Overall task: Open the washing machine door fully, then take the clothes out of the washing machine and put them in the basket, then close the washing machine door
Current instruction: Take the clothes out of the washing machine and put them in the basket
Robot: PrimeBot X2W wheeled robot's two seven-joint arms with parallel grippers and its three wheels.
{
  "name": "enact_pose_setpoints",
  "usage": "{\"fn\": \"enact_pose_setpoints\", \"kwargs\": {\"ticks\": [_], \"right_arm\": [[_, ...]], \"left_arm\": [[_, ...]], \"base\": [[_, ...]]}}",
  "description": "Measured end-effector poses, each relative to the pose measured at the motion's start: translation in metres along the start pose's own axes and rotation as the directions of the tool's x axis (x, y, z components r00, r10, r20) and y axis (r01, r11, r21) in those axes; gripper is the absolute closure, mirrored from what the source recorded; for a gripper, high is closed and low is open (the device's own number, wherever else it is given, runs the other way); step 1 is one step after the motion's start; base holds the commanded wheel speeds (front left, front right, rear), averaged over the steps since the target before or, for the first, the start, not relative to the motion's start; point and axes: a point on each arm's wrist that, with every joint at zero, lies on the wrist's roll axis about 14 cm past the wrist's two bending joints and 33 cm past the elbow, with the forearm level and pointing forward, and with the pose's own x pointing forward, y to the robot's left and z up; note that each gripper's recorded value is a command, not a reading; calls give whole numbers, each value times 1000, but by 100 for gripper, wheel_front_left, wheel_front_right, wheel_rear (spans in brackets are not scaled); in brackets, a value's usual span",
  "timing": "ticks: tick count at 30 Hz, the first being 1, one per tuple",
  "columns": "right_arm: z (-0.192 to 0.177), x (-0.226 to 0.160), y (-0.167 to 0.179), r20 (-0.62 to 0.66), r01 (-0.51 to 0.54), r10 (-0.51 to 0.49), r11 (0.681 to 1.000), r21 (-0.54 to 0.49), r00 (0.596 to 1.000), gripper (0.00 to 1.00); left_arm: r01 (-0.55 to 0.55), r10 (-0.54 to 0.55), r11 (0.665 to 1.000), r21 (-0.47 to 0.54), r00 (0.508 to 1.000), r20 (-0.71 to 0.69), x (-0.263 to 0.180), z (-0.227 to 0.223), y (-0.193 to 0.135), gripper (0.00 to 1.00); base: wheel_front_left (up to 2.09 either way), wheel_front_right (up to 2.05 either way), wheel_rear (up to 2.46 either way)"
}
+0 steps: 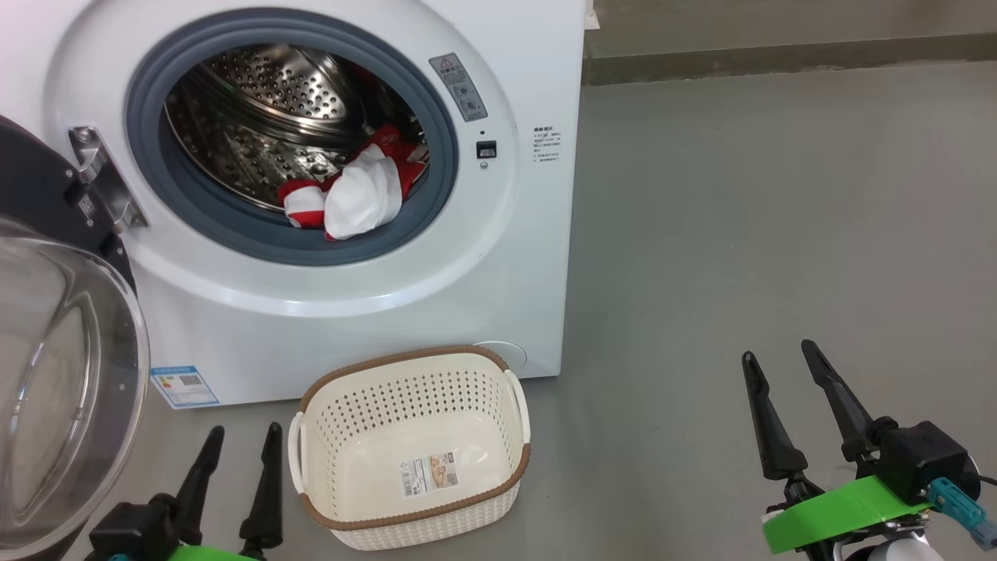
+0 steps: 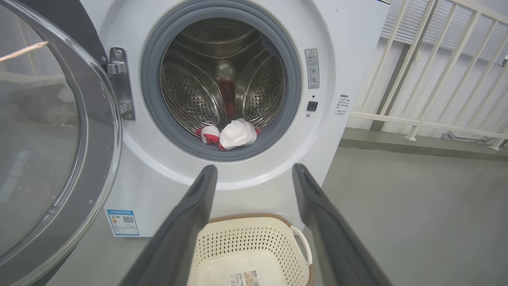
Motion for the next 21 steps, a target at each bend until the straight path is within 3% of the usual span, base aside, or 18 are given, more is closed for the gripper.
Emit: {"fn": "enact_pose_setpoints", "kwargs": {"ticks": [11,21], "right_arm": [[-3,0,2,-9,-7,7,1000,0,1000,0],[-3,-1,2,-13,-12,12,1000,-4,1000,0]], "left_arm": [[-7,7,999,51,1000,-4,-1,0,4,0],[-22,23,998,64,1000,-8,-2,-1,8,0]], "base": [[13,-13,0],[134,-134,0]]}}
